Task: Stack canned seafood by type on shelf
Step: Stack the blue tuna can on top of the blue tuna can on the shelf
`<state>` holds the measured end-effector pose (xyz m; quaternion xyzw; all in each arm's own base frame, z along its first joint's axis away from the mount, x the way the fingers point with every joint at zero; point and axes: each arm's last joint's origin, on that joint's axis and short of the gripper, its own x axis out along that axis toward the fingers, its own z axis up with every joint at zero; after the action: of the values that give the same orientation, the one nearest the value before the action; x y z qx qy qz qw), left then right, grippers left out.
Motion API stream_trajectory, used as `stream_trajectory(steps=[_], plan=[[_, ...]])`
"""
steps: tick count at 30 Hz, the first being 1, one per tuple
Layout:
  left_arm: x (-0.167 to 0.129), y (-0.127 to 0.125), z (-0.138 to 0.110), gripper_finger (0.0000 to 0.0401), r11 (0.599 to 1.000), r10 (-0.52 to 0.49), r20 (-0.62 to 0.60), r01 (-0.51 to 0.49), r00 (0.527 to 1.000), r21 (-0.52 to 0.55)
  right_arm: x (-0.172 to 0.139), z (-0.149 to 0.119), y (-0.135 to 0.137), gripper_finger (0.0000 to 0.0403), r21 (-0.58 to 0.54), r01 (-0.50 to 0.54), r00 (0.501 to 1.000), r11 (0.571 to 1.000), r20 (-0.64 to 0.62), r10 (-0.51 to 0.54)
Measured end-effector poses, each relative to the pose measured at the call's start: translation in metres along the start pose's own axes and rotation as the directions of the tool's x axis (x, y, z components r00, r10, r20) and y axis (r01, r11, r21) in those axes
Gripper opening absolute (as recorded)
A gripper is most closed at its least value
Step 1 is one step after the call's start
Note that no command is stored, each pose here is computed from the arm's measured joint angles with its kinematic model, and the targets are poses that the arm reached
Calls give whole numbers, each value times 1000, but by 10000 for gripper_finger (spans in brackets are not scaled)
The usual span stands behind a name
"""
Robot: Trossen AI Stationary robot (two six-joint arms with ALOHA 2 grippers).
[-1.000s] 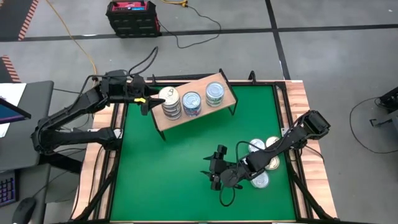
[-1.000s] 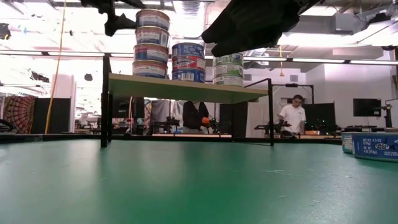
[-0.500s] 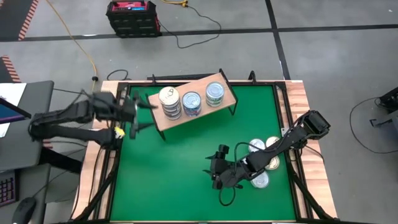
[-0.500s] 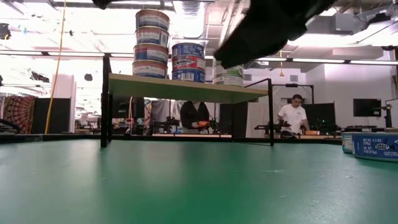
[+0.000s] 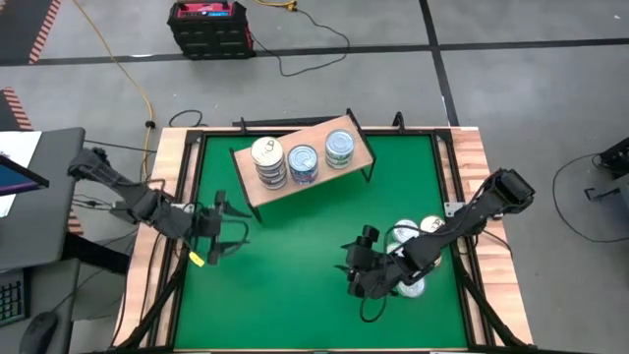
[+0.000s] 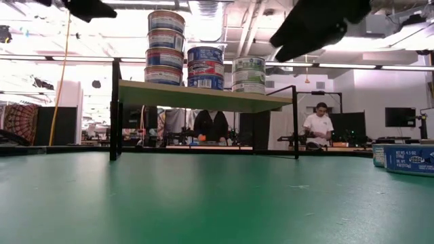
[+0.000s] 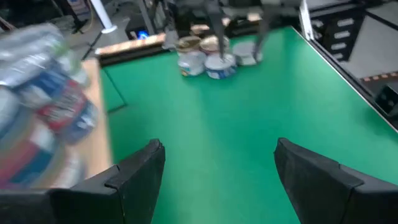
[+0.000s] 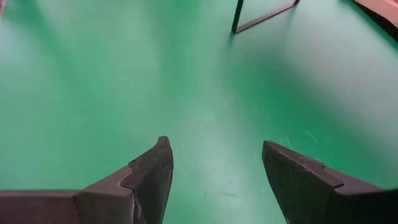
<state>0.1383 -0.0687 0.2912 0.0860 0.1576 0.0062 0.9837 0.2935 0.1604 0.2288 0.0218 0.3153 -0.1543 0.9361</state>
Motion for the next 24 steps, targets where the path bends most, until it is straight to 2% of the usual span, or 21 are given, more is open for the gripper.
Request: stream_trajectory(steps=[5, 9, 12, 16, 20, 24], plan=[[14, -21, -15, 290, 999, -27, -73, 24, 997, -44, -17, 4, -16, 276, 109, 27, 999, 994, -43, -23], [26, -36, -23, 290, 994, -53, -139, 38, 989, -107, -20, -2, -40, 276, 183, 78, 966, 980, -255, -29], [37, -46, -29, 290, 989, -65, -181, 39, 981, -142, -17, -11, -54, 276, 217, 125, 888, 968, -459, -11], [56, -60, -38, 290, 989, -74, -230, 42, 970, -138, -11, -24, -63, 276, 217, 179, 747, 960, -664, 10], [75, -74, -46, 290, 995, -64, -233, 44, 970, -90, -7, -36, -66, 276, 143, 240, 625, 960, -780, -40], [89, -85, -53, 290, 997, -69, -232, 61, 970, -43, -2, -46, -67, 276, 72, 304, 540, 950, -834, -109]])
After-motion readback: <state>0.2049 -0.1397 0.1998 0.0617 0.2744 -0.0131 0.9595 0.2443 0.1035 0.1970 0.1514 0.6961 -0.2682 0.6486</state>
